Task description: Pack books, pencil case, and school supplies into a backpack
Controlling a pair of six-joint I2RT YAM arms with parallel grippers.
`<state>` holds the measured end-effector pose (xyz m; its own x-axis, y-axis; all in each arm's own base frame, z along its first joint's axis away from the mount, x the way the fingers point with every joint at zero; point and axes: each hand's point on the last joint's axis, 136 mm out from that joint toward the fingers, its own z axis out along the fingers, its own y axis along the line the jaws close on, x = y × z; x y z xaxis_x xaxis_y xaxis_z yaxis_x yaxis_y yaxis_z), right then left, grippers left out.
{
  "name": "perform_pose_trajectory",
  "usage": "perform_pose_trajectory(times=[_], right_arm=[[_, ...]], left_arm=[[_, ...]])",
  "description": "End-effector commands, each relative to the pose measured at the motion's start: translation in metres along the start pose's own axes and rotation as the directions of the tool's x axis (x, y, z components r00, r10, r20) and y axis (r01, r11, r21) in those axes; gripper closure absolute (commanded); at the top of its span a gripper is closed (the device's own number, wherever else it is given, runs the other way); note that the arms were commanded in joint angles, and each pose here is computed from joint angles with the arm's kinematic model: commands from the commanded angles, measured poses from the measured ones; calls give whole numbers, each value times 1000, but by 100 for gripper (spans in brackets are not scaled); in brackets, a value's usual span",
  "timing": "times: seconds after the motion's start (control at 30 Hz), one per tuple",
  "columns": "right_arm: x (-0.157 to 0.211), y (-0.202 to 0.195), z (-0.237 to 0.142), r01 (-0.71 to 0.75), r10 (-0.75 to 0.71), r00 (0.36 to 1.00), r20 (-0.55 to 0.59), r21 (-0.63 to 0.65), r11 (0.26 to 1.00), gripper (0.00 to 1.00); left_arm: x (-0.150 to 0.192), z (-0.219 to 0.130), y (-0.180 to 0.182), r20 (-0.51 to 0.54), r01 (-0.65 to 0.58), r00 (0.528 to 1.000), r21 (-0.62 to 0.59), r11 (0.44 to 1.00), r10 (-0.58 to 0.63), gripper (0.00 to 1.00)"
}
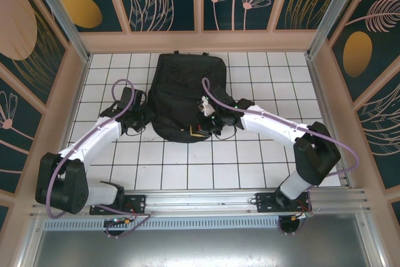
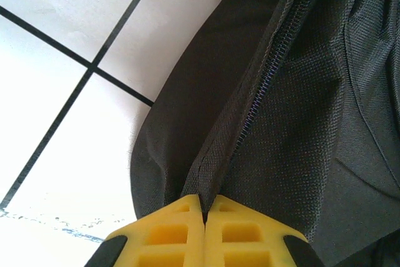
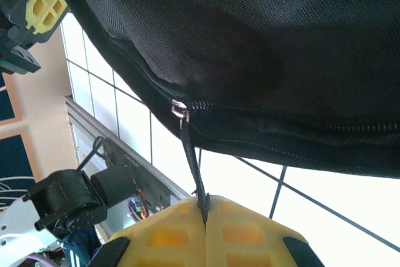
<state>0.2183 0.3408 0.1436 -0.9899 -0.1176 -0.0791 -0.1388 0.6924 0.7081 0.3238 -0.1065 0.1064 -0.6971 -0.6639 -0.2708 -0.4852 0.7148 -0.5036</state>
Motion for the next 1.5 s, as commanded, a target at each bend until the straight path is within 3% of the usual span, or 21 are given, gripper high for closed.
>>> perform_pose_trajectory(times=[0.0,0.13,0.17,0.27,0.33,0.43,0.6,0.77,0.87,1.03,1.13,1.47], right_arm=[[8,-16,-19,5,-5,1000,-11,52,999,100],[7,-18,-20,31,-30,999,-13,62,998,100],[6,-14,-18,27,-26,1000,-13,42,999,100],[-3,14,-11,21,-20,1000,11,-56,998,100],[-11,35,-6,19,-16,999,28,-100,995,100],[-23,65,5,13,-4,998,63,-149,989,100],[-26,114,36,31,-20,999,48,-229,973,100],[-34,152,54,54,-45,998,35,-294,954,100],[-38,169,57,69,-57,997,44,-330,941,100],[-34,175,62,75,-66,997,37,-342,937,100],[-29,174,65,70,-64,998,29,-343,937,100],[-10,153,77,68,-77,997,-18,-291,954,100]], left_arm=[[-21,-5,24,87,-20,996,-108,994,29,100],[-39,-10,14,127,-62,989,-101,993,75,100],[-43,-12,9,137,-79,986,-94,992,91,93],[-51,-26,-10,155,-104,982,-48,993,111,55],[-50,-37,-9,160,-94,982,-46,994,101,38],[-51,-63,-22,175,-74,982,16,997,70,33],[-34,-84,-12,139,4,990,40,999,-10,32],[-3,-80,17,48,132,990,8,991,-132,30],[0,-81,22,47,162,986,-5,987,-162,31],[9,-63,30,21,212,977,-4,977,-212,42],[19,-44,36,-21,250,968,0,968,-250,58],[11,-24,35,13,225,974,13,974,-225,75]])
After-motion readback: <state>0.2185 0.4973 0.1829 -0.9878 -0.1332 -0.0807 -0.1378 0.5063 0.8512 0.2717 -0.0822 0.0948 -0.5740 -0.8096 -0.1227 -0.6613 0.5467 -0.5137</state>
